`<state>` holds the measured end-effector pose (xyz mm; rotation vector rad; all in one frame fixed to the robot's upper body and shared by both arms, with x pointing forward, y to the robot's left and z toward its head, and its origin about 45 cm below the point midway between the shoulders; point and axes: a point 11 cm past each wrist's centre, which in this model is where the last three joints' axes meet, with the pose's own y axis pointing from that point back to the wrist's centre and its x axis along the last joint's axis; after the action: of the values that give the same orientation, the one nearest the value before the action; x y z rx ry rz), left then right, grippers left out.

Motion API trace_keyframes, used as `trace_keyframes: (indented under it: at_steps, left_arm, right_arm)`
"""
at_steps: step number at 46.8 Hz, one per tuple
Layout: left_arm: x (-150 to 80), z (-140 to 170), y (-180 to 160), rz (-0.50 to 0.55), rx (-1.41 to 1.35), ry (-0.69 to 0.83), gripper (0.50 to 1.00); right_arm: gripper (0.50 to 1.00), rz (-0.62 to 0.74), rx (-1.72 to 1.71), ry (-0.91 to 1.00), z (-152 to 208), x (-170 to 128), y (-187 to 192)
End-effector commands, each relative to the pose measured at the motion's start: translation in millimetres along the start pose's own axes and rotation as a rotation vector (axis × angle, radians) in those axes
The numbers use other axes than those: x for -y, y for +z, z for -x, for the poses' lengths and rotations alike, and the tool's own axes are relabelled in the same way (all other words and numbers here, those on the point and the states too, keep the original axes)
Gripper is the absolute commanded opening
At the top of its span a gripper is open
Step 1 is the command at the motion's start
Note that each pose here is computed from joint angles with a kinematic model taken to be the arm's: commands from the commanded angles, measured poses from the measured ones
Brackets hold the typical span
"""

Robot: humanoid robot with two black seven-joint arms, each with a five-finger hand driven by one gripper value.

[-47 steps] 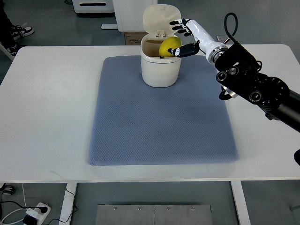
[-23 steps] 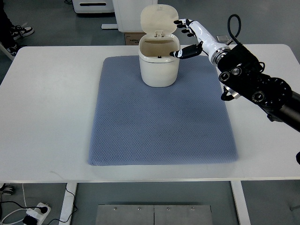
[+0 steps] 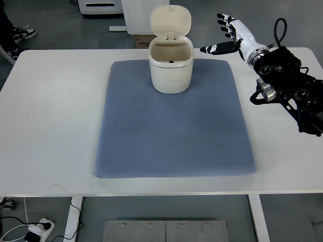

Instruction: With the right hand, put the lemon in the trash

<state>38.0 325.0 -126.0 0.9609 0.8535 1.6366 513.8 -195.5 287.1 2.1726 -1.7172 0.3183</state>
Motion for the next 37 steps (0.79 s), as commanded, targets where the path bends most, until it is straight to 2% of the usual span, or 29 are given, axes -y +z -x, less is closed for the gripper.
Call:
trace_keyframes:
  at_steps: [1, 15, 23, 37]
  left_arm:
    - [0.0, 0.0, 0.0, 0.0, 0.0, 0.0, 1.0]
    - [0.0, 0.0, 0.0, 0.0, 0.0, 0.0, 1.0]
    - [0.0, 0.0, 0.0, 0.0, 0.0, 0.0, 1.0]
    - [0.0, 0.0, 0.0, 0.0, 0.0, 0.0, 1.0]
  right_arm:
    - [0.981, 0.017, 0.063, 0.016, -4.0, -2.1, 6.5]
    - [0.993, 0.099, 0.356, 0.013, -6.6, -22.3, 38.9]
    - [0.993, 0.095, 0.482, -0.013, -6.5, -36.8, 49.5]
    - [0.991, 0.062, 0.687, 0.1, -24.5, -48.2, 67.0]
